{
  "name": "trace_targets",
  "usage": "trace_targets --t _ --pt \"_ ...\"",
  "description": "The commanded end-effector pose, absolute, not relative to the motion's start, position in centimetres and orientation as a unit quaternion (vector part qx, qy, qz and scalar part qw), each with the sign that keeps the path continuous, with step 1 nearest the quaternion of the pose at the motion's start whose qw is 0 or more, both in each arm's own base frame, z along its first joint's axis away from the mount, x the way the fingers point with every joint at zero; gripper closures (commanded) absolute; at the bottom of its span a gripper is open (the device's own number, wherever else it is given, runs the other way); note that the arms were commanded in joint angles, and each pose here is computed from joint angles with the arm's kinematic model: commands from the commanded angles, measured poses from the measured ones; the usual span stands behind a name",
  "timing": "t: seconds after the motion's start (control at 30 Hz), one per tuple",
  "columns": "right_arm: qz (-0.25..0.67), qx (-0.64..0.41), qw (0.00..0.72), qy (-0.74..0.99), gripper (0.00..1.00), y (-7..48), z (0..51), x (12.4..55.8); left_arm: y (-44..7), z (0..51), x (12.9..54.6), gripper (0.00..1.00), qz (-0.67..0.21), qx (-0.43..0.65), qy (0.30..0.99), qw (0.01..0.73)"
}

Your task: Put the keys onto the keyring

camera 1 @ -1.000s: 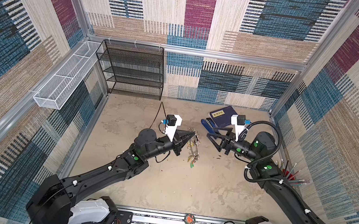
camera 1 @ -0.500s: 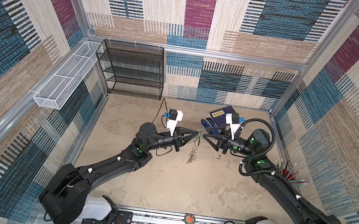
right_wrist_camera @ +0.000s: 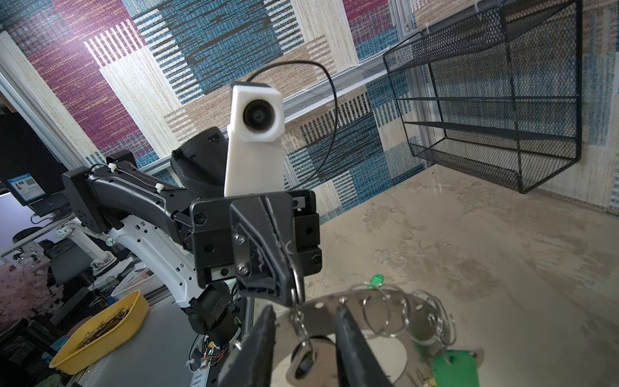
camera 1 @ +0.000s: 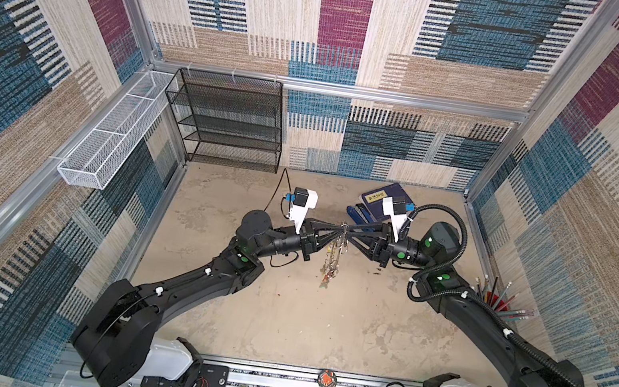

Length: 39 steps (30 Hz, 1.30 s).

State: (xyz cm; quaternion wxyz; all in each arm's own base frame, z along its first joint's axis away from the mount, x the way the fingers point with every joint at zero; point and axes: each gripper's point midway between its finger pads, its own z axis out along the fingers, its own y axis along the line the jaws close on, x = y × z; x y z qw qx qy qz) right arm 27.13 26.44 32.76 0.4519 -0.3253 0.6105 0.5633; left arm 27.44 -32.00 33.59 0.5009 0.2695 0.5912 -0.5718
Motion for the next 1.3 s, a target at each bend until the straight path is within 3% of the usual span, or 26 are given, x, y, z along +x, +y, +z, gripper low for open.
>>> trace_targets --t 0.0,0.3,0.57,0.8,1.27 --pt "0.569 -0.333 0.453 0.600 0.75 26.6 33.4 26.9 -31.9 35.2 27.1 1.00 -0.575 0.282 0.565 0.521" --pt "0.577 -0.331 0.448 0.598 0.92 26.9 33.4 26.8 -32.0 34.6 27.1 1.00 -0.572 0.285 0.572 0.514" --pt "0.582 -0.326 0.444 0.599 1.00 26.9 33.0 26.9 -32.0 34.4 26.9 1.00 -0.572 0.287 0.575 0.509" --pt "0.576 -0.317 0.446 0.607 1.00 26.8 32.6 27.2 -32.0 33.9 27.0 1.00 -0.567 0.286 0.586 0.504" --pt "0.561 -0.322 0.453 0.613 1.00 27.0 32.2 28.0 -30.6 32.8 27.0 0.82 -0.535 0.291 0.631 0.481"
